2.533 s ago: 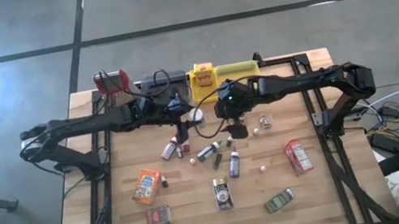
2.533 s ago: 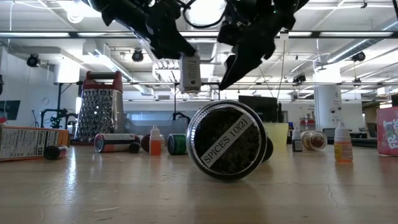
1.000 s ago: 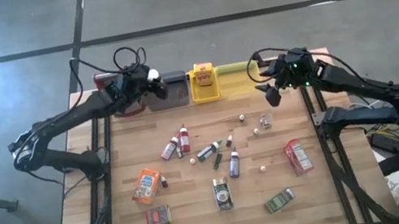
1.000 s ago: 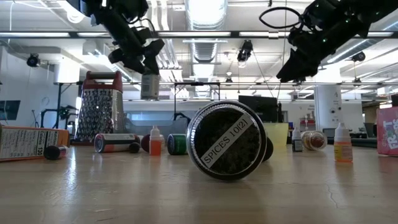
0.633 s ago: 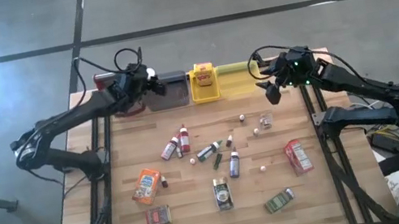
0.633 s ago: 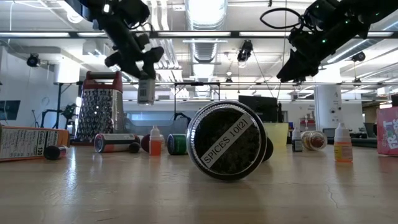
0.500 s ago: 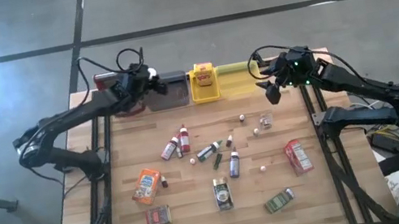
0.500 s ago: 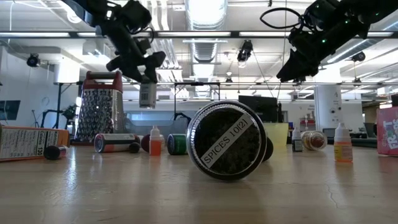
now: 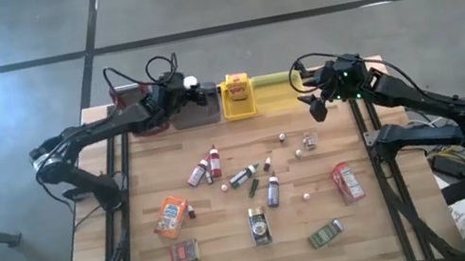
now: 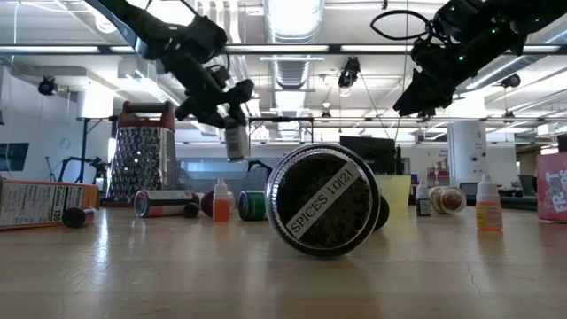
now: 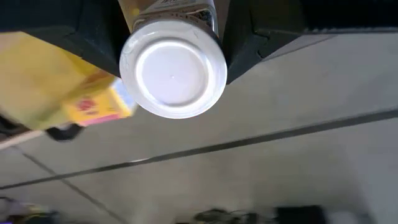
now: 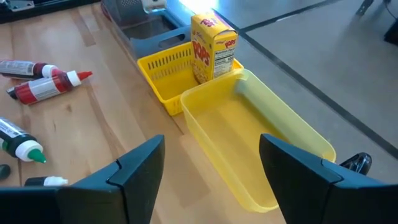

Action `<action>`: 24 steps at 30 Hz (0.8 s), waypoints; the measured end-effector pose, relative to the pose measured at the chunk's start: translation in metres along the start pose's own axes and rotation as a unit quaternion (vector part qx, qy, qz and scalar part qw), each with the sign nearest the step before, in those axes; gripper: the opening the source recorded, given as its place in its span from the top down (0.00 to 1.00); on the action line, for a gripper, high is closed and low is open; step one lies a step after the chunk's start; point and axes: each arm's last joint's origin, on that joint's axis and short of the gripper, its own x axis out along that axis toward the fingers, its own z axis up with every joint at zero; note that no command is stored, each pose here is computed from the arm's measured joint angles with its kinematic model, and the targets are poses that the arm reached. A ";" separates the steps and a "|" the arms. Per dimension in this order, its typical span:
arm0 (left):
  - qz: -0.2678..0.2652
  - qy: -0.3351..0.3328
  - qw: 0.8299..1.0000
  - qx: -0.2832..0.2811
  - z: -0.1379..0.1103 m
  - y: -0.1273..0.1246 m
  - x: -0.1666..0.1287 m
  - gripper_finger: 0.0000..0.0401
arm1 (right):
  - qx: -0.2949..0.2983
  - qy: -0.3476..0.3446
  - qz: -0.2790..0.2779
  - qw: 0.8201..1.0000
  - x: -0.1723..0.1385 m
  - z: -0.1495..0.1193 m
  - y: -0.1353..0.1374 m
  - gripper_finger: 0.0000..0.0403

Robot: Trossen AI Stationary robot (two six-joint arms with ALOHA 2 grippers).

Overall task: Pick & Place Kitchen Items
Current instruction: Put the seasoning bottle into the black bin

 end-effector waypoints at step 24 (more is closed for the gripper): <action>-0.065 0.065 0.989 0.115 -0.023 0.006 0.053 0.47 | -0.002 0.005 0.000 1.000 0.001 -0.003 0.000 0.25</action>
